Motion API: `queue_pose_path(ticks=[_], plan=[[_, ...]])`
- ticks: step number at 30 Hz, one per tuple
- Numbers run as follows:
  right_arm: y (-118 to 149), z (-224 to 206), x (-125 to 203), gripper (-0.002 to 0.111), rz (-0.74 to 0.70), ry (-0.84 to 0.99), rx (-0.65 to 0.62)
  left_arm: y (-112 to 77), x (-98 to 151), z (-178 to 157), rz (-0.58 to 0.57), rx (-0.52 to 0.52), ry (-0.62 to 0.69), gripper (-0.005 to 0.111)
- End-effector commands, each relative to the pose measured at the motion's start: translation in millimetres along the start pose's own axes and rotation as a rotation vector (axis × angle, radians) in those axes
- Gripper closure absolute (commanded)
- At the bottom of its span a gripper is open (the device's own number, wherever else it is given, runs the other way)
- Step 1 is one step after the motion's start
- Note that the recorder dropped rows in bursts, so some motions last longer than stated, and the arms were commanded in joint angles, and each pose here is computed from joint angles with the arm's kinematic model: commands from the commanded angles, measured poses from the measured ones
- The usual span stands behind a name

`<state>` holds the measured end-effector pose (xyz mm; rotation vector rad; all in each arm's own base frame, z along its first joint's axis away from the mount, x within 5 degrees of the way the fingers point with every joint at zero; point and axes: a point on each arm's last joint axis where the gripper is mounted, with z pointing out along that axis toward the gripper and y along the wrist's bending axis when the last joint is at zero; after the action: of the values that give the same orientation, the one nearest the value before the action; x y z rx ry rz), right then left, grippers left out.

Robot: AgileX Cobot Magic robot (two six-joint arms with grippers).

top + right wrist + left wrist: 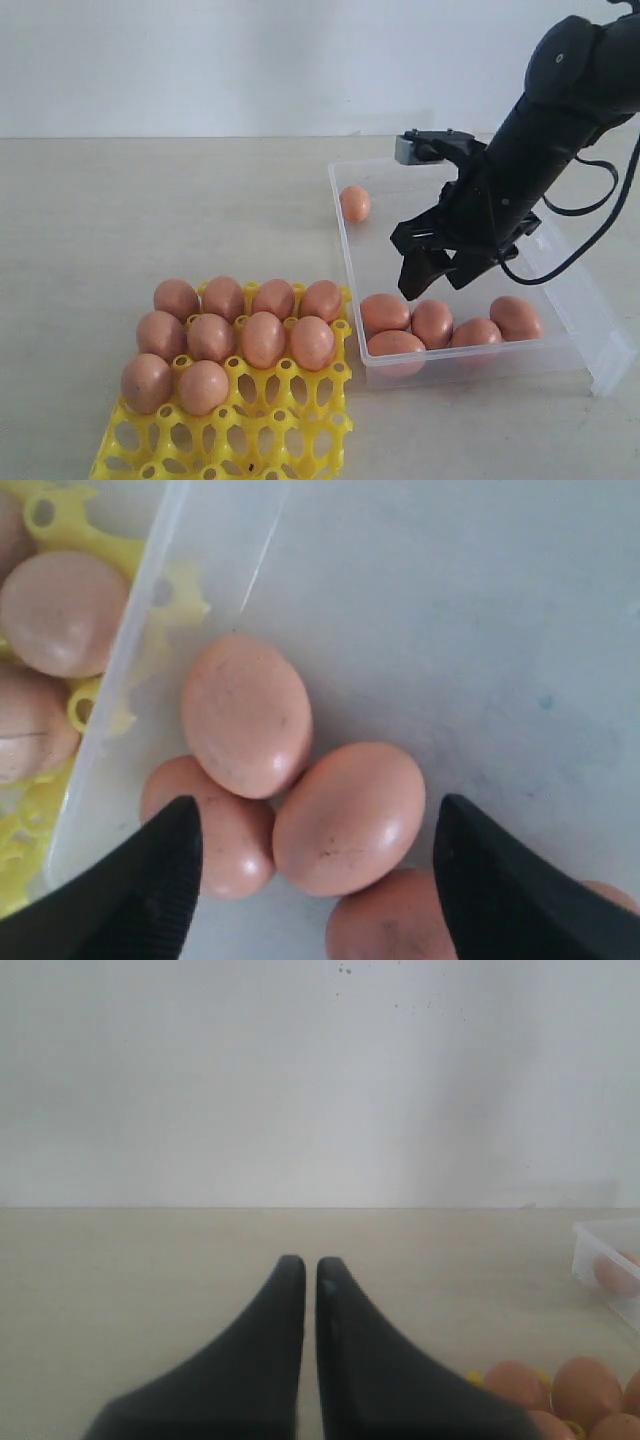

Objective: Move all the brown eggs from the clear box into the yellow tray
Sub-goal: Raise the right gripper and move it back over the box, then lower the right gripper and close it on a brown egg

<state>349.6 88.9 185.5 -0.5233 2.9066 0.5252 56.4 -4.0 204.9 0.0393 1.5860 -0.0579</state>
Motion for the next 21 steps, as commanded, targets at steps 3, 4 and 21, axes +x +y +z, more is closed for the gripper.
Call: queue_pose_path(ticks=[3, 4, 21], plan=[[-7.7, 21.4, 0.6, 0.05, 0.056, 0.061, -0.003, 0.1, 1.2, -0.1, 0.003, -0.003, 0.001, 0.103], [-8.4, 23.3, 0.8, 0.05, 0.06, 0.066, -0.003, 0.1, 1.2, -0.1, 0.003, -0.003, 0.001, 0.103], [-18.9, 52.5, 4.2, 0.05, 0.093, 0.126, -0.009, 0.2, 0.8, -0.1, 0.003, -0.003, -0.002, 0.103]])
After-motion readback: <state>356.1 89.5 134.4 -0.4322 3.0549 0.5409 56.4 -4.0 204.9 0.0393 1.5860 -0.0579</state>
